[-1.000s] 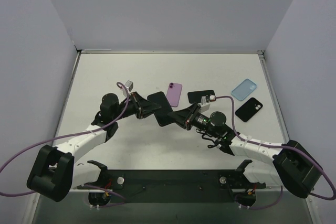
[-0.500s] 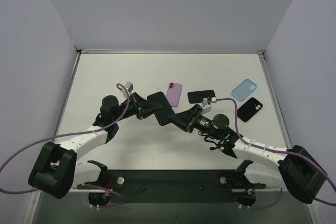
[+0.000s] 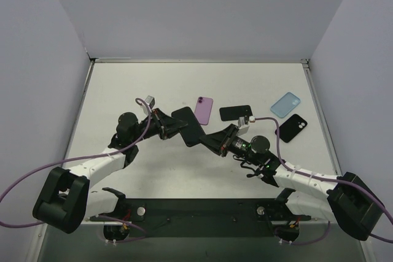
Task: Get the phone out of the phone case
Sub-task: Remove the phone case from the phone.
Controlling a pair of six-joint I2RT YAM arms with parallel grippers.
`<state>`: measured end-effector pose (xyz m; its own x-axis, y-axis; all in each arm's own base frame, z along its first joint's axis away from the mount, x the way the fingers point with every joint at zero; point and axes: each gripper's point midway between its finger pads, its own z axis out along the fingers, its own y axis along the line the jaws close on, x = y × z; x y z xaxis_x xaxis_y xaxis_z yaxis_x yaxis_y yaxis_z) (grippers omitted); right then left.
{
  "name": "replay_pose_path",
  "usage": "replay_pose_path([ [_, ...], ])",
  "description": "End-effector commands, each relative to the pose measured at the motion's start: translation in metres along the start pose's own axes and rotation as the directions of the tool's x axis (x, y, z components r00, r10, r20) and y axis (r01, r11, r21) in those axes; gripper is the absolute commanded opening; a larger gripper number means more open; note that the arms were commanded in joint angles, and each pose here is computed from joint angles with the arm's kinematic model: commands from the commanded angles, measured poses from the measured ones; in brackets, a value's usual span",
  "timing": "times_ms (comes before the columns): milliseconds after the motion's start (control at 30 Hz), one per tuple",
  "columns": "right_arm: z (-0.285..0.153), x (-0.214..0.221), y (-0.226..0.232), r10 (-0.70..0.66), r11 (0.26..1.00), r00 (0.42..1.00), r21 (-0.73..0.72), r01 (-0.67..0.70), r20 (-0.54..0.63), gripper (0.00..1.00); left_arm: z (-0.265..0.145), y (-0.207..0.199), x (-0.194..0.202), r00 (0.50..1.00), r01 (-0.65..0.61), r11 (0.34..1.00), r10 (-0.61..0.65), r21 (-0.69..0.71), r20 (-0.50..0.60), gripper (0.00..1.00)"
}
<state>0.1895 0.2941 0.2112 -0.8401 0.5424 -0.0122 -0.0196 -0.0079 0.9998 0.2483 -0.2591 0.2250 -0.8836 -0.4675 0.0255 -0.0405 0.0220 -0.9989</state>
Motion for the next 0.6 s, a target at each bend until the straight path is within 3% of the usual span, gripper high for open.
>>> replay_pose_path([
  [0, 0.000, -0.013, 0.038, 0.000, 0.987, 0.999, -0.158, 0.007, 0.045, 0.18, -0.008, -0.040, -0.003, 0.993, -0.114, 0.985, 0.111, 0.130, 0.031, 0.00],
  [200, -0.002, -0.018, 0.041, 0.043, 0.979, 0.997, -0.201, -0.030, 0.061, 0.19, -0.010, -0.041, -0.001, 0.993, -0.113, 0.985, 0.111, 0.133, 0.025, 0.00],
  [367, 0.001, -0.016, 0.040, 0.042, 0.980, 0.998, -0.199, -0.032, 0.043, 0.09, -0.011, -0.043, 0.000, 0.993, -0.119, 0.983, 0.116, 0.138, 0.024, 0.00],
  [400, 0.001, -0.016, 0.040, 0.042, 0.980, 0.998, -0.197, -0.033, 0.043, 0.00, -0.011, -0.044, 0.000, 0.993, -0.121, 0.983, 0.118, 0.140, 0.025, 0.00],
  [567, 0.002, -0.019, 0.054, 0.073, 0.970, 0.996, -0.235, -0.060, 0.048, 0.00, -0.014, -0.060, 0.002, 0.990, -0.142, 0.970, 0.139, 0.195, 0.029, 0.00],
])
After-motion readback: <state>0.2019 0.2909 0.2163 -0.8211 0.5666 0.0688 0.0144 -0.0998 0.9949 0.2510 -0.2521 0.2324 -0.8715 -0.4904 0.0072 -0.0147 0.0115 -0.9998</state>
